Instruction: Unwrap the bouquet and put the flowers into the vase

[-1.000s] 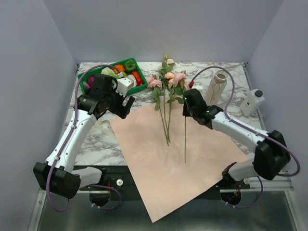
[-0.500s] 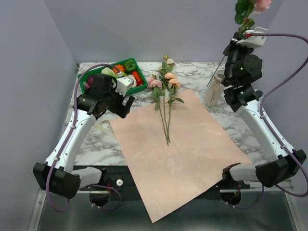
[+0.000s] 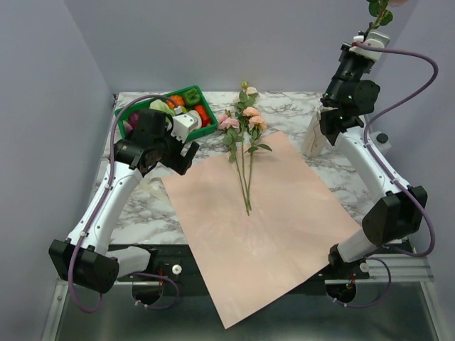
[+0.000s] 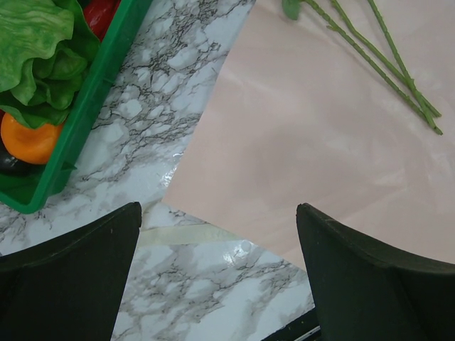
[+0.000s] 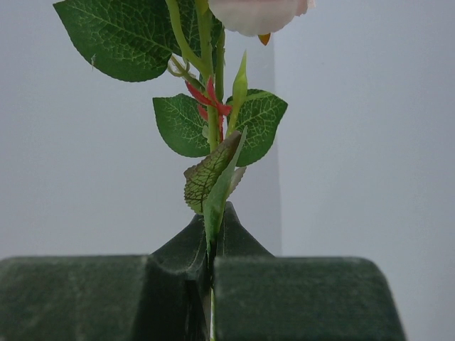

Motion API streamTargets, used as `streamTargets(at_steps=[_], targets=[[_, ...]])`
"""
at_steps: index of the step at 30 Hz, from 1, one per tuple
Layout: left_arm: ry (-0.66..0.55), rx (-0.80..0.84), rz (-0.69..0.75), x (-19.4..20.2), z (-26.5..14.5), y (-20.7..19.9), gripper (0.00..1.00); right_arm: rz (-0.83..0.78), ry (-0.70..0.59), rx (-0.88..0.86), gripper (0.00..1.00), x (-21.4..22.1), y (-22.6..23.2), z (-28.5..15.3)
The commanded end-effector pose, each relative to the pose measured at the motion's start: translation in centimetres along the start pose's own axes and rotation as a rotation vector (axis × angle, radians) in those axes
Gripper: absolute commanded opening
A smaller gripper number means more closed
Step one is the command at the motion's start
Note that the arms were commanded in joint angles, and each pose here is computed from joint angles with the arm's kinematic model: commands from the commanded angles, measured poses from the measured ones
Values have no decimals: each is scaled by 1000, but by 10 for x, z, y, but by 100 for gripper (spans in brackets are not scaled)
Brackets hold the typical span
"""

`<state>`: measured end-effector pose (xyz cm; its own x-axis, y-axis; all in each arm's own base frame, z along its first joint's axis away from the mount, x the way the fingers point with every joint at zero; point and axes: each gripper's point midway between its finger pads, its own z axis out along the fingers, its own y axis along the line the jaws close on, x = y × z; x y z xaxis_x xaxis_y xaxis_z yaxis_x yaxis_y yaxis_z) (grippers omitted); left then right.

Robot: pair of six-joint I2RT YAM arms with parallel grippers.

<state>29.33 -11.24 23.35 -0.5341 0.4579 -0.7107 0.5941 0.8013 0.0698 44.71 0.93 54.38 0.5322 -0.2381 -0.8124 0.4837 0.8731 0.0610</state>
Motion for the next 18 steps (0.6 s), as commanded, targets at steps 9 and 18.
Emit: streamTargets(at_steps=[9, 18], targets=[[1, 5, 16, 1, 7, 2, 99, 3, 47, 70, 1, 29, -20, -14], [-14, -8, 12, 0, -1, 2, 99, 50, 268, -22, 43, 80, -8, -51]])
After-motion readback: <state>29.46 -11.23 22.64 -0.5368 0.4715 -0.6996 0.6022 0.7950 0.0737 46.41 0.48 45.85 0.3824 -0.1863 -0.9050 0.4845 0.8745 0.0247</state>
